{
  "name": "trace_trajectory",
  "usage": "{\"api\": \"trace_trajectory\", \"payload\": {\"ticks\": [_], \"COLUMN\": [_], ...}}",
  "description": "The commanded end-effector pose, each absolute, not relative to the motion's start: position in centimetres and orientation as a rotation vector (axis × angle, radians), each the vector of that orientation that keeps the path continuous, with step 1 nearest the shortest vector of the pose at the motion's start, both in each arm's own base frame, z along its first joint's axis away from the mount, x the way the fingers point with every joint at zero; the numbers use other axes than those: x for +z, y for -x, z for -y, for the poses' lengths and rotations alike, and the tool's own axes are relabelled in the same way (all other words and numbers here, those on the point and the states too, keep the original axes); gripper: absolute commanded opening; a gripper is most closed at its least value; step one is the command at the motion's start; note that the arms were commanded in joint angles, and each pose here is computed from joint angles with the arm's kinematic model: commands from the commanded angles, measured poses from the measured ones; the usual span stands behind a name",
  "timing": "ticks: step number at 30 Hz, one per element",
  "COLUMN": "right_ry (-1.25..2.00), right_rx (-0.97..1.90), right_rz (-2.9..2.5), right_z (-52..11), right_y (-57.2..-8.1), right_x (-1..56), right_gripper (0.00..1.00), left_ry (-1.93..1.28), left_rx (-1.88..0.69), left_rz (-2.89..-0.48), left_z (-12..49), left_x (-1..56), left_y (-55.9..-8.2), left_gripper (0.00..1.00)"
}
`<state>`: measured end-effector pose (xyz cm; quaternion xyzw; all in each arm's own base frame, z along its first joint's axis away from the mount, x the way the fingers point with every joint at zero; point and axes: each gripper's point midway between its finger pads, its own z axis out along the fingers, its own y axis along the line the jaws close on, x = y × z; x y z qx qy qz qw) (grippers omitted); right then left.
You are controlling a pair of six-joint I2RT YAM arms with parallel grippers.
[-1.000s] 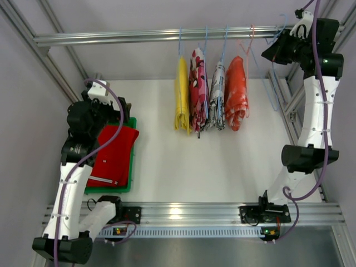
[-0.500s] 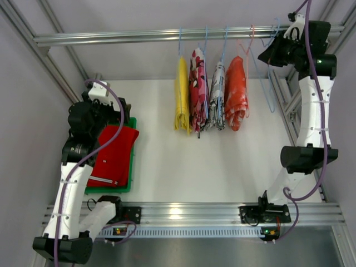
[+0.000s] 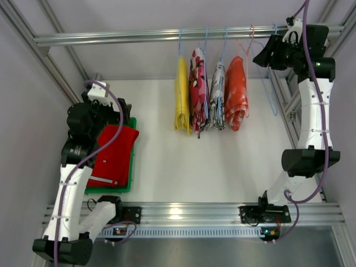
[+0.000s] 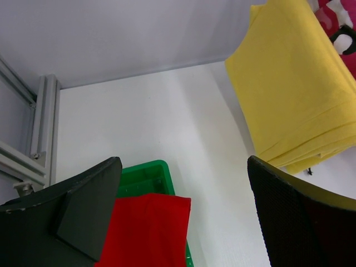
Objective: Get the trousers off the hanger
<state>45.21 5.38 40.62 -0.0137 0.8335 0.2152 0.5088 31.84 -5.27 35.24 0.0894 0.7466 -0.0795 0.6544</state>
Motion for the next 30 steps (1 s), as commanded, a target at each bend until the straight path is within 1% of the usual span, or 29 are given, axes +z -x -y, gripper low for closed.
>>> {"api": "trace_trajectory", "payload": {"ticks": [1, 3, 4, 6, 7, 8, 9, 10, 12, 13, 14, 16, 17, 18, 19, 20, 21, 23, 25, 26, 30], "right_ry": [0.079, 0.089, 0.097, 0.113, 0.111, 0.123, 0.127, 0.127, 0.138, 0.138, 0.15, 0.164, 0.176, 0.193, 0.2, 0.213, 0.226, 0.237, 0.25, 0.251, 0.262], "right_rx": [0.497, 0.482, 0.472, 0.459, 0.454, 0.448, 0.444, 0.439, 0.425, 0.416, 0.404, 0.395, 0.386, 0.387, 0.388, 0.387, 0.396, 0.395, 0.398, 0.402, 0.396], "right_rz": [-1.881, -1.831, -1.809, -1.743, -1.729, -1.686, -1.668, -1.662, -1.614, -1.626, -1.588, -1.596, -1.566, -1.547, -1.56, -1.533, -1.536, -1.523, -1.537, -1.552, -1.56], "right_z": [-6.0, -5.9, -5.8, -5.9, -5.7, -5.8, -5.8, -5.8, -5.8, -5.6, -5.6, -5.6, -5.7, -5.9, -5.9, -6.1, -6.3, -6.5, -6.6, -6.6, -6.7], "right_y": [-43.8, -42.5, -42.2, -40.4, -40.2, -38.6, -38.0, -37.8, -35.7, -35.5, -34.0, -33.2, -31.8, -31.2, -31.2, -29.9, -29.9, -29.1, -28.8, -28.9, -28.5], "right_x": [44.5, 46.2, 46.7, 48.8, 48.8, 50.1, 50.5, 50.2, 51.3, 50.4, 51.3, 50.3, 50.9, 51.1, 50.0, 50.5, 49.8, 49.8, 49.1, 48.5, 48.0], "right_gripper": [0.56, 0.66, 0.72, 0.8, 0.89, 0.92, 0.98, 1.0, 1.0, 0.99, 1.0, 1.0, 0.99, 0.99, 1.0, 1.0, 0.99, 1.0, 1.0, 0.99, 0.99], "left_ry": [-0.215, -0.219, -0.225, -0.234, -0.23, -0.242, -0.233, -0.219, -0.188, -0.175, -0.169, -0.163, -0.166, -0.18, -0.169, -0.194, -0.203, -0.237, -0.273, -0.246, -0.199], "left_rx": [-0.264, -0.278, -0.291, -0.311, -0.327, -0.351, -0.377, -0.398, -0.458, -0.488, -0.513, -0.594, -0.622, -0.66, -0.703, -0.749, -0.795, -0.844, -0.94, -0.98, -1.062], "left_rz": [-1.611, -1.594, -1.589, -1.577, -1.586, -1.589, -1.583, -1.596, -1.592, -1.622, -1.625, -1.62, -1.62, -1.62, -1.609, -1.599, -1.611, -1.58, -1.585, -1.616, -1.611], "left_z": [6.6, 6.8, 7.0, 7.4, 7.6, 8.0, 8.3, 8.5, 9.1, 9.4, 9.7, 11.0, 11.6, 12.8, 13.6, 15.1, 16.4, 18.5, 21.9, 22.8, 25.2], "left_x": [37.3, 37.8, 37.9, 38.4, 38.3, 38.4, 39.0, 38.7, 39.7, 39.2, 39.4, 40.3, 40.6, 40.9, 41.6, 42.0, 41.7, 43.0, 43.3, 42.5, 43.1], "left_y": [-31.6, -31.6, -31.6, -31.7, -32.0, -32.1, -32.1, -32.7, -33.1, -33.8, -34.0, -34.6, -34.8, -34.8, -35.4, -35.1, -35.6, -35.6, -35.6, -36.6, -38.4], "left_gripper": [0.99, 0.99, 0.99, 0.99, 0.99, 0.99, 0.99, 0.99, 0.99, 0.99, 0.99, 0.99, 0.99, 0.99, 0.99, 0.99, 0.99, 0.99, 0.99, 0.99, 0.97]}}
